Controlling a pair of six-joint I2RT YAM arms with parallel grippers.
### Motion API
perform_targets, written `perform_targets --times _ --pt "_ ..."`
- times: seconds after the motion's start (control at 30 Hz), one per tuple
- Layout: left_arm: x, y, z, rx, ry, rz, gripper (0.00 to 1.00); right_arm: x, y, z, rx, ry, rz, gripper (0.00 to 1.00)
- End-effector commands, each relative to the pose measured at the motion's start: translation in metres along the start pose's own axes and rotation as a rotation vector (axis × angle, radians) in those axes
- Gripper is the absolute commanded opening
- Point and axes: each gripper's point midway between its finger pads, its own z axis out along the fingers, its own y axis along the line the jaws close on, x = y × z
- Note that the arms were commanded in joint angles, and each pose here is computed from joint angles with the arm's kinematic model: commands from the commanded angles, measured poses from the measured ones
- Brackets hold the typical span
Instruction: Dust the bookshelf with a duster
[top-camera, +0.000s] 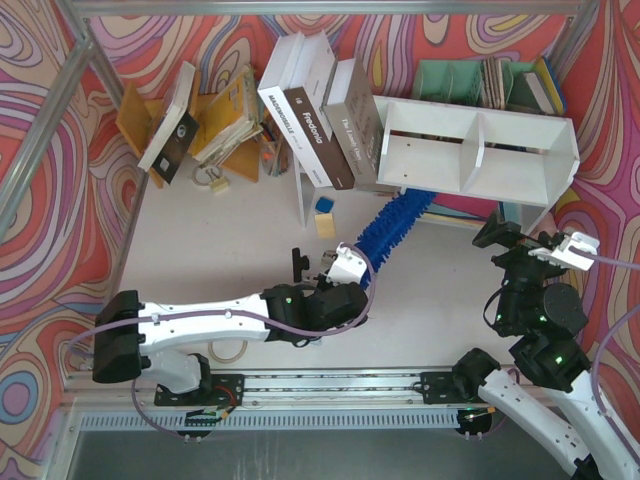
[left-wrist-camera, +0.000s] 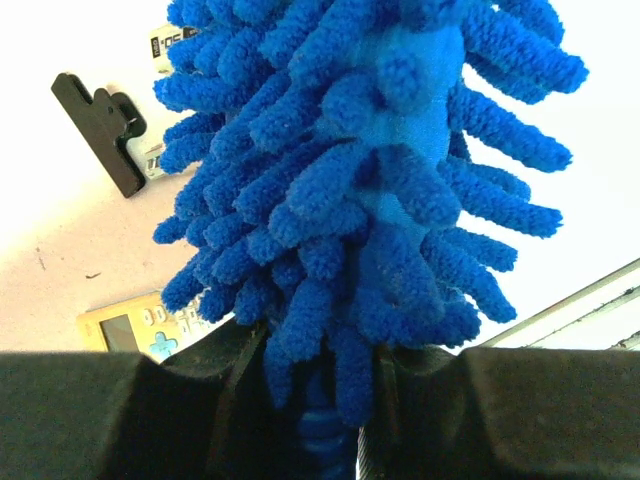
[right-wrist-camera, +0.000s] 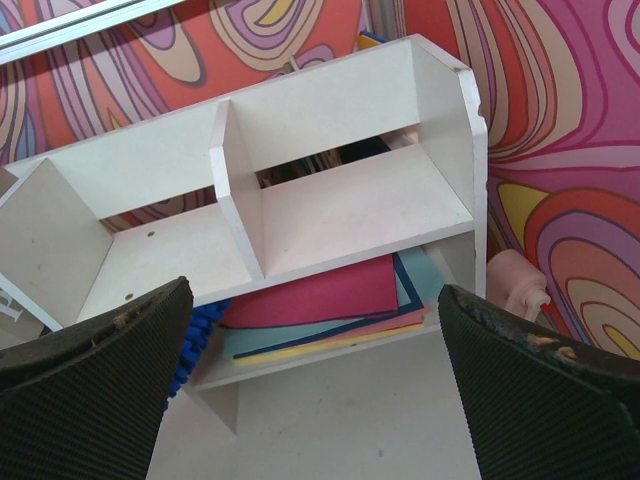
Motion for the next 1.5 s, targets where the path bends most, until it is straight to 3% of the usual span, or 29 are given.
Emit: perform_targets --times 0.0,0.57,1.23,1.47 --pt "-0.032 -0.005 0.005 -0.020 -0.106 -0.100 0.00 -0.002 0.000 0.001 0.007 -0.008 0.011 0.99" --pt "-0.072 -0.116 0.024 0.240 -0.051 0.147 0.00 -0.001 0.002 0.002 0.006 -0.004 0.005 0.99" --pt "-0.047 0.006 -0.011 -0.073 -0.136 -0.011 0.00 -0.002 0.001 0.002 0.004 -0.007 0.005 0.99" --pt "-0.036 0.020 -0.014 -0.092 -0.137 -0.059 0.00 -0.003 0.000 0.001 0.003 -0.009 0.012 0.99"
